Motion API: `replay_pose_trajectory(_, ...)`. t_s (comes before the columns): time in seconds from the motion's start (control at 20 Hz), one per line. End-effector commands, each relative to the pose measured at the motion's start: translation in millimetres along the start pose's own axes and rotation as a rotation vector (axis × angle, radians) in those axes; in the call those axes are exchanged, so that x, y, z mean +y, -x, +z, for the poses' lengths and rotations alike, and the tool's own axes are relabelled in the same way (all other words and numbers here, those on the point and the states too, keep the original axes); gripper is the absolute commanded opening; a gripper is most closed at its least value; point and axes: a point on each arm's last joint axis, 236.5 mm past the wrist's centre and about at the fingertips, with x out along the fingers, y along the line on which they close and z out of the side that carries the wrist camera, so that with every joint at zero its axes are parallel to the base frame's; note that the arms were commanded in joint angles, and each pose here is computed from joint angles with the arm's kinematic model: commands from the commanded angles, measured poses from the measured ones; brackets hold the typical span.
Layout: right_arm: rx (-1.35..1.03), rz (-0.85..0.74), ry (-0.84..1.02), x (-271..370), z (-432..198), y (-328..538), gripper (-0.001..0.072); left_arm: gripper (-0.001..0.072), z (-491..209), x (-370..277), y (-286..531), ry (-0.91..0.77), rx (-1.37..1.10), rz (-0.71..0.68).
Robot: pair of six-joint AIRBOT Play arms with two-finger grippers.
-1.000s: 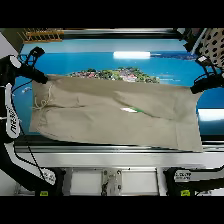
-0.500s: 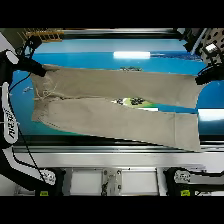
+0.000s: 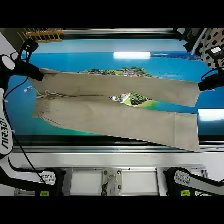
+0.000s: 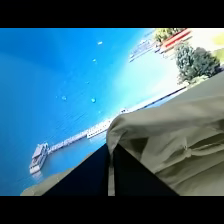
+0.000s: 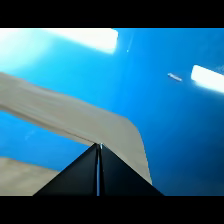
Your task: Fold the clothes and pants, and hang the long-sleeved shirts on hangers.
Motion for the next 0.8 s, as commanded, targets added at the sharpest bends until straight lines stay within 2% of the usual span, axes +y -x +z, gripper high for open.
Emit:
replay_pose_trajectory(0.0, 0.073, 0.037, -0.017, 24.6, -36.2, 17.6, -0.0002, 0.0002, -30.4, -4.8, 12.2, 0.025, -0.003, 0.041)
replay_pose_trajectory(0.35, 0.205, 0.13, -0.022, 88.4, -118.3, 60.7, -0.0001, 0.0004, -87.9, -28.8, 51.9, -0.042, 0.025, 0.073)
replay_pose_trajectory(0.75, 0.379, 0.232, -0.058, 137.4, -186.7, 84.1, -0.0001, 0.0005, -137.3, -77.8, 58.6, -0.08, 0.063, 0.042)
